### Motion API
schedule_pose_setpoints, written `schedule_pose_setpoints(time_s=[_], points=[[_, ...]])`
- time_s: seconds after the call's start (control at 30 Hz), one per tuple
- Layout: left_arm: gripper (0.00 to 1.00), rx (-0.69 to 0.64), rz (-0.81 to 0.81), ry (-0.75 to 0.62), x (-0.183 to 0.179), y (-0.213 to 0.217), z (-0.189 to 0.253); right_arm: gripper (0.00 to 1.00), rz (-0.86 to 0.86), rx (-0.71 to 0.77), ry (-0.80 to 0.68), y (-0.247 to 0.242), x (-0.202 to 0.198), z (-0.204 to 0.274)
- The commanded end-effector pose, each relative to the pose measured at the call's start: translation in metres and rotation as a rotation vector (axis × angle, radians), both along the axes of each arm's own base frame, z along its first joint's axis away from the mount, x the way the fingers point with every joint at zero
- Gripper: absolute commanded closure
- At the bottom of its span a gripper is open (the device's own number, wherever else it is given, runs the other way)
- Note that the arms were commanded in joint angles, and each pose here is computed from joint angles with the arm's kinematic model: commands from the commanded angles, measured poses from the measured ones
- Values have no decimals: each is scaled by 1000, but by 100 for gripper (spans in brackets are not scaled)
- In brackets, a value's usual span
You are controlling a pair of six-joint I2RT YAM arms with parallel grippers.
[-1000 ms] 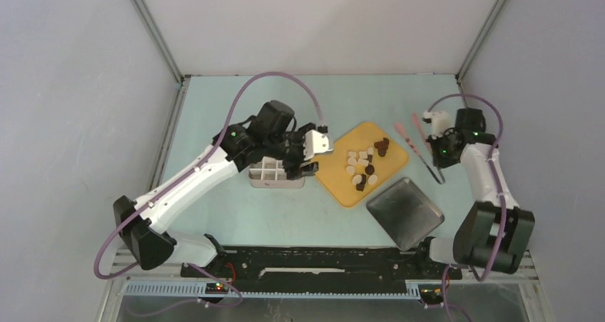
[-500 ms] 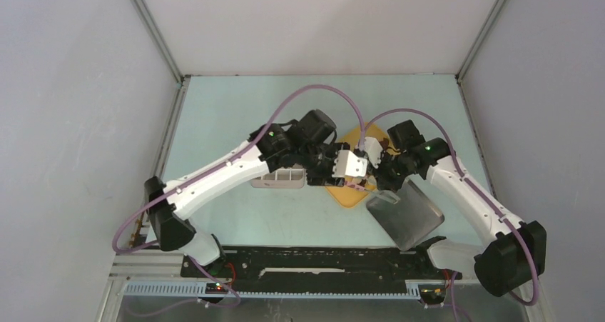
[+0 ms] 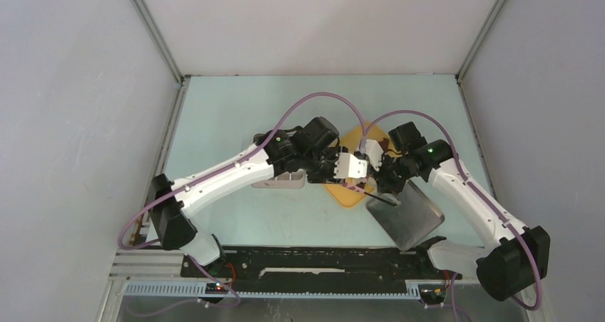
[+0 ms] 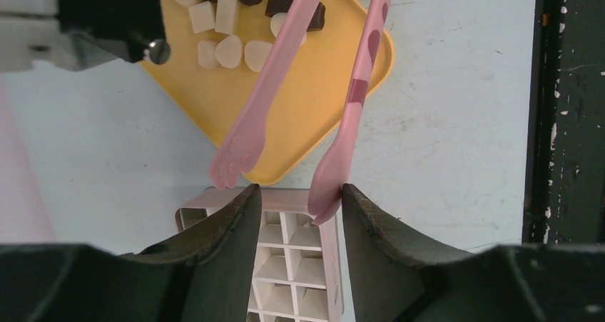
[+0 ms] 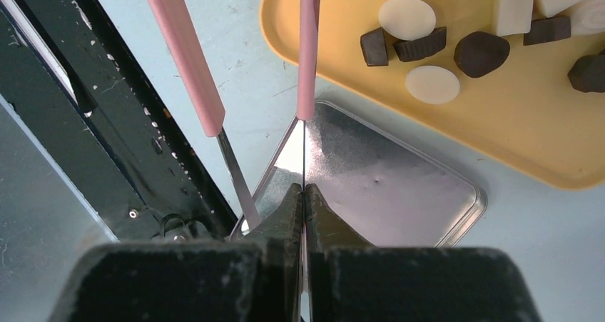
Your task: Pack the chocolate
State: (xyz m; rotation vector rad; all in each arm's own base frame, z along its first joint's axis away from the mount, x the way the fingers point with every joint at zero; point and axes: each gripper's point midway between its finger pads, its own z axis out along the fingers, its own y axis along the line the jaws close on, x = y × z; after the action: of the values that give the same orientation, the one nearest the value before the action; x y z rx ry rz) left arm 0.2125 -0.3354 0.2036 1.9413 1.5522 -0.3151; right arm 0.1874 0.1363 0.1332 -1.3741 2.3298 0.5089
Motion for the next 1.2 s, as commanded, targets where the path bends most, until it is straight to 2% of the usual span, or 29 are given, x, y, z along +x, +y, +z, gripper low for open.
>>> schedule_pose_setpoints(time_s=[0.0,0.17,0.43,0.5,0.53,0.67,0.77,0.87,0.93,1.0,1.17], points=[[50,-10,-41,45,-10,-7,-4,100,18,33,-38,3,-3,13],[57,15,-122,154,-33,-6,-14,100,13,34,-46,3,-1,14],[95,-10,-128,182,-39,-8,-15,100,13,51,-32,6,-3,14],[100,-34,-138,192,-43,-8,-11,98,4,79,-28,8,-4,18],[100,-45,-145,208,-46,-8,-11,95,0,105,-19,10,-6,21],[100,-146,-150,303,-51,-2,-1,60,-21,228,-36,16,-12,49],[100,-269,-109,433,-49,3,8,32,-63,339,-106,16,-8,79],[100,-399,-117,590,-55,7,21,18,-73,479,-96,21,-5,107],[100,-447,-129,631,-58,10,26,12,-50,548,-80,26,-6,116],[100,-459,-142,669,-62,12,27,11,6,571,-97,32,-6,119],[100,-494,-159,781,-67,9,33,11,143,522,-123,43,-8,106]])
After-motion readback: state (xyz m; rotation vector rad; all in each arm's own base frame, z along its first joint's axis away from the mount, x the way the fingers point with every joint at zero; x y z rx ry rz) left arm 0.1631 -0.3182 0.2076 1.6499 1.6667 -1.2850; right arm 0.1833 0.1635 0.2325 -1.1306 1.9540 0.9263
